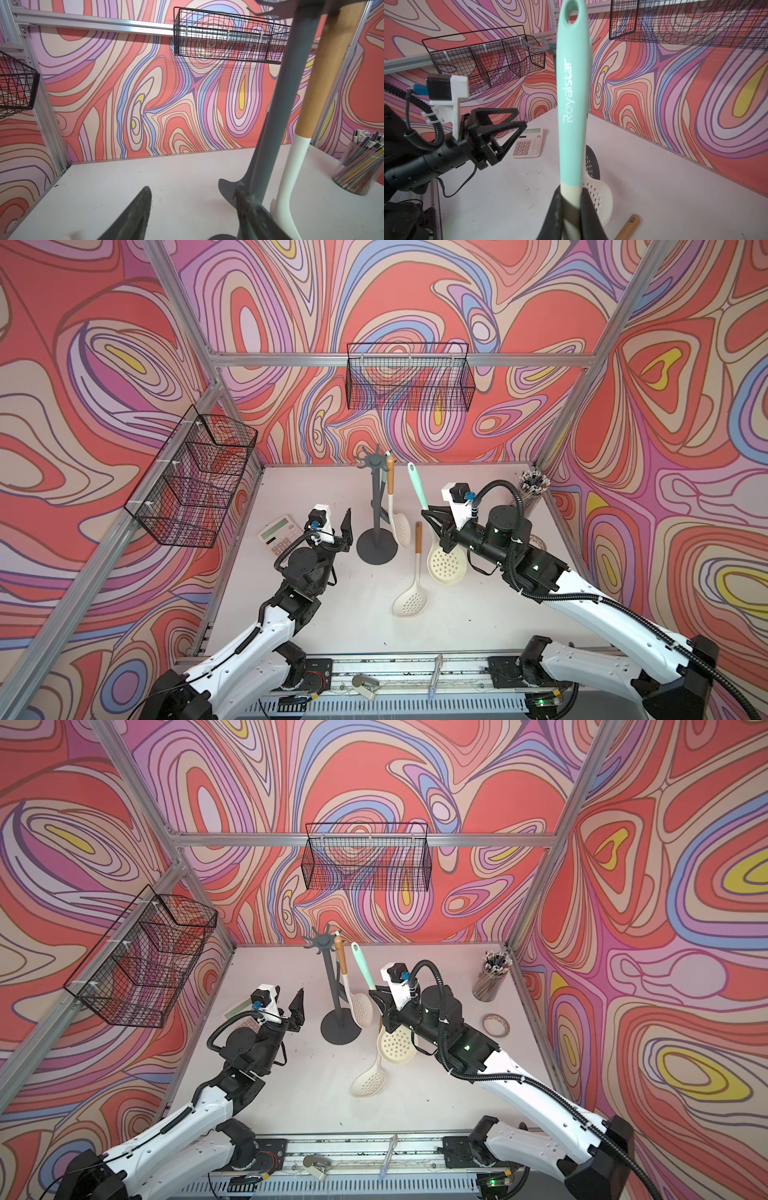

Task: Hang the skimmer on the kitchen utensil rack
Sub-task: Pick up the skimmer from the center of the board, then hang the skimmer on the rack.

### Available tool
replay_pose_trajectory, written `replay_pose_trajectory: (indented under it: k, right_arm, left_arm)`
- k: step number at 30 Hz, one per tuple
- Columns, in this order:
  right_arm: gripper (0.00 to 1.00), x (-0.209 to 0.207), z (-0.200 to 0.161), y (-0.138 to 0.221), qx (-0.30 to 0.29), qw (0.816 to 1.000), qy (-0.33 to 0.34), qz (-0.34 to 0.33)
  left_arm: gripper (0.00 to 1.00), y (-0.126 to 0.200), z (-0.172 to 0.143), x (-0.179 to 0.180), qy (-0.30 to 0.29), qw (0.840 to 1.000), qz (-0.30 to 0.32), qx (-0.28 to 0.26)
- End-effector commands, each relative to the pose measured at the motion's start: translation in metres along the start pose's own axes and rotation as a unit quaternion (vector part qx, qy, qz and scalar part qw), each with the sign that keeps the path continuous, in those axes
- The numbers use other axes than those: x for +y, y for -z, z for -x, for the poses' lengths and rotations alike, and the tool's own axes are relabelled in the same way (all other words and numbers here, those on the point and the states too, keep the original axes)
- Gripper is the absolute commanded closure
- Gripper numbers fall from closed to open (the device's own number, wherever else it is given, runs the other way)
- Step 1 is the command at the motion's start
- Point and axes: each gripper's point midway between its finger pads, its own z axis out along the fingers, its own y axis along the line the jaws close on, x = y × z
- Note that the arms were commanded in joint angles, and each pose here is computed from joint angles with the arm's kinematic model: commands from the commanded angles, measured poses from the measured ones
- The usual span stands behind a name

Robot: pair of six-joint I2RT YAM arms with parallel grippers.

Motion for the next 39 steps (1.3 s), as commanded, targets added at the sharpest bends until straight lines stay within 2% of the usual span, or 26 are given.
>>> replay_pose_trajectory:
  k: [1,17,26,39]
  right_arm:
    - [1.00,0.010,0.005,-0.003,-0.027,0.999,0.014,0.023]
    - [1.00,0.031,-0.004,-0.025,-0.037,0.996,0.009,0.086]
    - [1.00,0.026,-0.006,-0.037,-0.032,0.996,0.015,0.077]
    - [1.00,0.017,0.003,-0.032,-0.047,0.997,0.023,0.049]
  left_arm:
    - [0.34,-0.005,-0.006,-0.004,0.032,0.999,-0.017,0.009]
    - [0.33,-0.025,-0.017,-0.009,0.047,0.998,-0.028,0.024]
    - [0.34,-0.026,-0.021,-0.011,0.049,0.998,-0.033,0.028]
    - [0.34,-0.029,-0.022,-0.013,0.043,0.998,-0.037,0.030]
